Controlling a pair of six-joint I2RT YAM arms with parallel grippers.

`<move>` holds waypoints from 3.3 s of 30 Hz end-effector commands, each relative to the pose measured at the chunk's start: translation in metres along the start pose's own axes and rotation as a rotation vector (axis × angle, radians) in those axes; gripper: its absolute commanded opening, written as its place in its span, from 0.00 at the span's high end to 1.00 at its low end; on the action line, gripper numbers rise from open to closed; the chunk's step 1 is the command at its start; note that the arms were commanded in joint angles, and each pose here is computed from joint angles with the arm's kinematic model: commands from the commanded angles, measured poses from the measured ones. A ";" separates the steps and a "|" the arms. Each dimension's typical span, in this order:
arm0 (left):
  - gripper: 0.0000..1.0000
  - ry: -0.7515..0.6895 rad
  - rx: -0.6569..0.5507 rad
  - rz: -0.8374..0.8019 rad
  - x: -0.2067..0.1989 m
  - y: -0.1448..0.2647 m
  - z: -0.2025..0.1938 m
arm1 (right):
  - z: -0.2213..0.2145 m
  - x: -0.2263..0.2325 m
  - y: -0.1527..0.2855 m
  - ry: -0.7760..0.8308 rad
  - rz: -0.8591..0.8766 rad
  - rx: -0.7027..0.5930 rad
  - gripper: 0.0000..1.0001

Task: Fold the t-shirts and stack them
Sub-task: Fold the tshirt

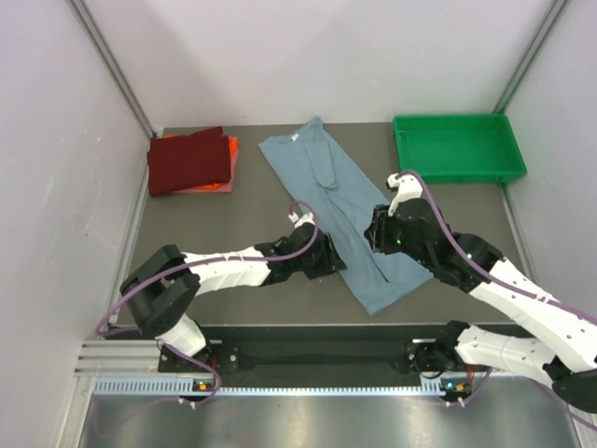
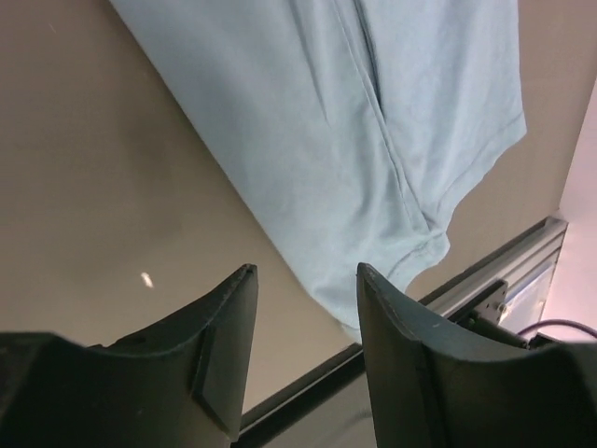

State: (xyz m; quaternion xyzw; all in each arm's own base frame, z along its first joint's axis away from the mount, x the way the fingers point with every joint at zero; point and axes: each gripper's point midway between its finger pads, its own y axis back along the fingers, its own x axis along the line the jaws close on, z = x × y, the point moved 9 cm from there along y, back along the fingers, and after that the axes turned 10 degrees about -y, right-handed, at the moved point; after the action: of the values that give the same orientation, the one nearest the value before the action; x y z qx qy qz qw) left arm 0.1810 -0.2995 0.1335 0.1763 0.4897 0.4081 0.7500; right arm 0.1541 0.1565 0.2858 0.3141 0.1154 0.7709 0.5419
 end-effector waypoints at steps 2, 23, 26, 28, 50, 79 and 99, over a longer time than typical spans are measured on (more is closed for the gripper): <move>0.48 0.119 -0.076 0.031 -0.015 -0.012 -0.022 | 0.008 -0.008 0.017 0.015 0.021 -0.050 0.63; 0.50 0.124 -0.013 0.049 -0.060 -0.031 -0.099 | -0.002 -0.024 0.036 -0.003 0.057 -0.077 0.63; 0.51 0.115 0.011 0.048 -0.064 -0.035 -0.103 | -0.004 -0.026 0.037 -0.003 0.055 -0.077 0.63; 0.52 0.112 0.025 0.054 -0.064 -0.038 -0.108 | -0.005 -0.026 0.036 -0.006 0.056 -0.077 0.63; 1.00 0.085 0.054 0.144 -0.041 -0.005 -0.121 | -0.016 -0.025 0.022 0.003 0.062 -0.006 0.63; 0.58 0.109 0.090 0.284 0.036 0.100 -0.130 | -0.028 -0.024 -0.090 -0.045 0.094 0.198 0.61; 0.45 -0.014 -0.105 0.002 0.057 0.127 -0.113 | 0.055 -0.026 -0.282 -0.153 0.019 0.145 0.65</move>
State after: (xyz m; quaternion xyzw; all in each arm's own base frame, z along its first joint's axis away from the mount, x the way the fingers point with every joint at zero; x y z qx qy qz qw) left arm 0.0328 -0.1844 0.1270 0.1576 0.4896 0.4611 0.7230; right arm 0.3882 0.2272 0.1530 0.4262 0.1694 0.7218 0.5183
